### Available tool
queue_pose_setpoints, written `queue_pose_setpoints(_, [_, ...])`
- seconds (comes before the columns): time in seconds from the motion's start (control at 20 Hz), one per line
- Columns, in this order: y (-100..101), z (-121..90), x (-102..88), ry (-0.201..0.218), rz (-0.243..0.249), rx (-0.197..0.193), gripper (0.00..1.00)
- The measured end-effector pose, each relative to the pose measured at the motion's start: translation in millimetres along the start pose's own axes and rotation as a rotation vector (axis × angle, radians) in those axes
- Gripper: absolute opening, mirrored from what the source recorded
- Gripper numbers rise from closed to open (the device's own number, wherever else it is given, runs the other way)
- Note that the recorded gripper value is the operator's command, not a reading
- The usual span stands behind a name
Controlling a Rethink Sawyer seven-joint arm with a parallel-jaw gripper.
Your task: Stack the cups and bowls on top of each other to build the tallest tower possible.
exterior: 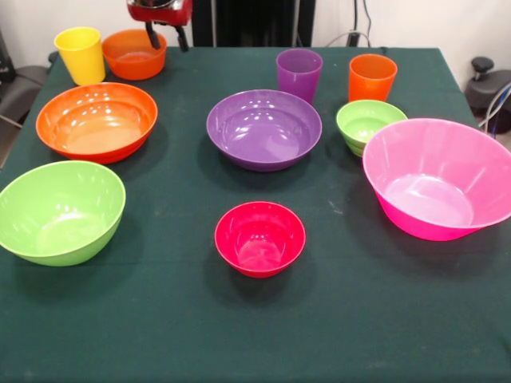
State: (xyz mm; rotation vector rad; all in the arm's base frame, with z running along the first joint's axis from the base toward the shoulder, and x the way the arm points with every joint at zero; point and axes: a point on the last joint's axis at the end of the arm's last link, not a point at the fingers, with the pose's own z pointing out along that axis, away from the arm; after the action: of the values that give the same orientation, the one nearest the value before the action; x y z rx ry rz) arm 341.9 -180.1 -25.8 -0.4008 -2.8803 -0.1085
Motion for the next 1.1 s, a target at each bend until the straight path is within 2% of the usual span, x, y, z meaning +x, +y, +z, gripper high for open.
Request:
queue_pose_setpoints(0.85, [-2.0,-0.7,-4.8,-0.012,0.006,-0.009,1.00])
queue_pose_setpoints(1.1, [-9.1,-0.8,-6.1,-0.017,0.022,-0.012,1.00])
